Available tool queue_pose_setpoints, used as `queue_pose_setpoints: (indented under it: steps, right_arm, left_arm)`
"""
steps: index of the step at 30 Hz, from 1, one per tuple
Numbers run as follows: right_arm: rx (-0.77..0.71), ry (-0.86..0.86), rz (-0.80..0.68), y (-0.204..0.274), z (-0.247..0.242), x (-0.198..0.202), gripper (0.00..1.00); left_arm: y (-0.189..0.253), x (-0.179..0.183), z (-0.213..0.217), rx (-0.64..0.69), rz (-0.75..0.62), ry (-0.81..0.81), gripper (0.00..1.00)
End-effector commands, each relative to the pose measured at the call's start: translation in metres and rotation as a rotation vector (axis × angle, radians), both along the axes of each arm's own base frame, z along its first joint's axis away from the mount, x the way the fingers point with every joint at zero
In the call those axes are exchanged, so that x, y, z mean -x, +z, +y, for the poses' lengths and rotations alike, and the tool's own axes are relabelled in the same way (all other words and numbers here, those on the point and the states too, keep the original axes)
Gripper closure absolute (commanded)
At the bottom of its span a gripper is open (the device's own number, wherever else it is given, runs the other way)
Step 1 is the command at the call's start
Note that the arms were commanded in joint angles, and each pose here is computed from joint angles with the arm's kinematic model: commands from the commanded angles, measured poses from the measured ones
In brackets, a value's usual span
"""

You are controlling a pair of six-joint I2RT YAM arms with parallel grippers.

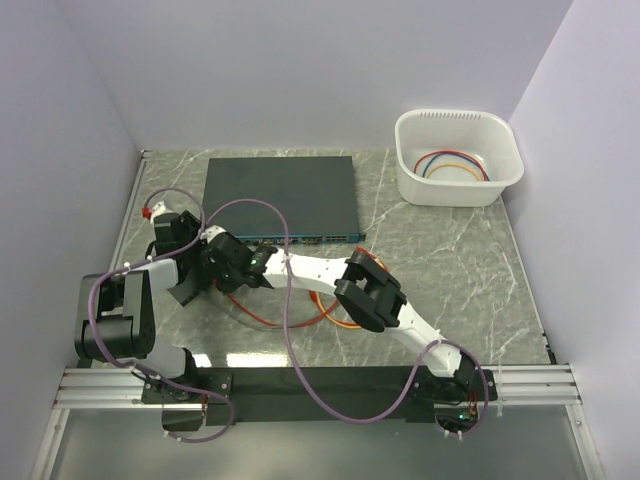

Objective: Insert the plug into the switch port

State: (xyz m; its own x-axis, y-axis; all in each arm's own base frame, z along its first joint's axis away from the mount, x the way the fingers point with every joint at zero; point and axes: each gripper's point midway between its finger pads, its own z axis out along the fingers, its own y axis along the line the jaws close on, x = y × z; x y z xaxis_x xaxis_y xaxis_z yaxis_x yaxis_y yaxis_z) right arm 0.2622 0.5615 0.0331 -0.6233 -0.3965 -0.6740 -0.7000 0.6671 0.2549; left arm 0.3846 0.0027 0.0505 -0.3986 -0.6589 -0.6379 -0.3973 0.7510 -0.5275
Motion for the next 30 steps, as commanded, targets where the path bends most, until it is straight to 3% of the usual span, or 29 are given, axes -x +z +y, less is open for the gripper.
queue_pose_setpoints:
  steps: [1,2,3,5,9,14,20,30]
  right_arm:
    - [-0.287,-0.266,-0.282,0.096,0.018,-0.111,0.88]
    - [-0.258,-0.262,-0.273,0.082,0.012,-0.109,0.81]
    - [-0.282,-0.254,-0.284,0.092,0.012,-0.106,0.68]
    - [-0.244,-0.237,-0.265,0.069,0.000,-0.093,0.58]
    - [-0.271,-0.195,-0.293,0.085,-0.012,-0.069,0.44]
    - [-0.252,-0.154,-0.297,0.084,-0.034,-0.037,0.37]
    - [-0.319,-0.103,-0.306,0.127,-0.054,0.001,0.31]
    - [-0.225,-0.152,-0.205,0.111,-0.077,0.008,0.30]
  left_arm:
    - [-0.045,0.049,-0.045,0.123,0.230,-0.139,0.40]
    - [-0.045,0.049,-0.045,0.123,0.232,-0.138,0.40]
    - [-0.045,0.049,-0.045,0.122,0.232,-0.137,0.40]
    - [-0.043,0.049,-0.045,0.118,0.226,-0.136,0.39]
    - [-0.039,0.047,-0.041,0.103,0.207,-0.119,0.37]
    - [-0.036,0.046,-0.040,0.099,0.200,-0.110,0.33]
    - [-0.023,0.041,-0.028,0.065,0.156,-0.043,0.30]
    - [0.031,0.033,-0.003,0.025,0.046,0.120,0.28]
